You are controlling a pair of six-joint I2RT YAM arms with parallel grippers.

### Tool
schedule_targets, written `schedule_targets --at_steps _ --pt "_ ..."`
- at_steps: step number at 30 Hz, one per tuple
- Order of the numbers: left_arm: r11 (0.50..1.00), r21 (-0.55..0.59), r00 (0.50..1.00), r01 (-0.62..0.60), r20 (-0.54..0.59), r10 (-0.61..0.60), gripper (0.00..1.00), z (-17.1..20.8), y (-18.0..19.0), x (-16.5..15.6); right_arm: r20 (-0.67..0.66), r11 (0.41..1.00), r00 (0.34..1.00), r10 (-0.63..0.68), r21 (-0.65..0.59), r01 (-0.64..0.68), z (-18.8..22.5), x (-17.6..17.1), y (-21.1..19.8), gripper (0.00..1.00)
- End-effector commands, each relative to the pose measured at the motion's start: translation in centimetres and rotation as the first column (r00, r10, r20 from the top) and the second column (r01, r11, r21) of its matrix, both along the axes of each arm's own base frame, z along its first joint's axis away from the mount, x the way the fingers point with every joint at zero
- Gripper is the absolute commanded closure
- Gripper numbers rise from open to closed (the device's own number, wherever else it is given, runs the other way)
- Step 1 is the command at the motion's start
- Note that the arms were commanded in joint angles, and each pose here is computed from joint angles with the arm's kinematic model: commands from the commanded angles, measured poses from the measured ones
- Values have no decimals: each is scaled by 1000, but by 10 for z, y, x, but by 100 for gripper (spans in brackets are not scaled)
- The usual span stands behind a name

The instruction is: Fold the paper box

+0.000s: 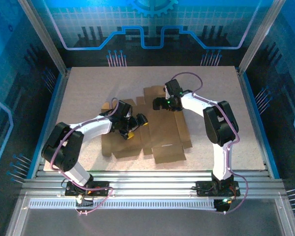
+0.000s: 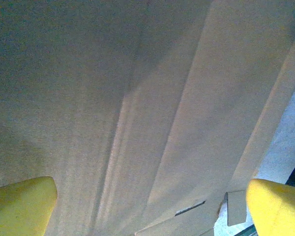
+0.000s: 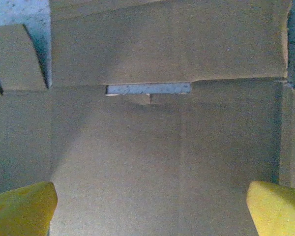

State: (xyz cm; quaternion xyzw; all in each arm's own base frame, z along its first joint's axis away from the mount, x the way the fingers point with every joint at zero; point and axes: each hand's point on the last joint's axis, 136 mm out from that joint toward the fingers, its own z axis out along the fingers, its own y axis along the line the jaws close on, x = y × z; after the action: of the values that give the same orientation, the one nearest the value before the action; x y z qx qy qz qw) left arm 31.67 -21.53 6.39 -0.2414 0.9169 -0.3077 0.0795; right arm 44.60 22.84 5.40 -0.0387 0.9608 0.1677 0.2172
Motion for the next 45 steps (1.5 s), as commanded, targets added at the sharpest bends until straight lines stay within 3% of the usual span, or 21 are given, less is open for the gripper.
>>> schedule_targets --at_steps 1,8,24,33,45 --pt "995 85 996 53 68 -59 1 33 19 4 31 998 998 61 8 -61 32 -23 1 0" --pt "985 151 990 79 106 -95 1 39 56 28 5 999 999 52 1 -52 31 -85 -12 0" --pt "928 287 959 238 81 -271 1 6 59 86 -79 998 995 55 19 -54 7 -184 -15 0" --pt "912 332 967 241 -1 -255 1 -28 66 86 -122 1000 992 26 3 -26 -15 -201 -19 0" --pt "945 243 975 221 -72 -210 1 -45 50 27 -137 998 989 -57 -47 51 -30 -169 -34 0"
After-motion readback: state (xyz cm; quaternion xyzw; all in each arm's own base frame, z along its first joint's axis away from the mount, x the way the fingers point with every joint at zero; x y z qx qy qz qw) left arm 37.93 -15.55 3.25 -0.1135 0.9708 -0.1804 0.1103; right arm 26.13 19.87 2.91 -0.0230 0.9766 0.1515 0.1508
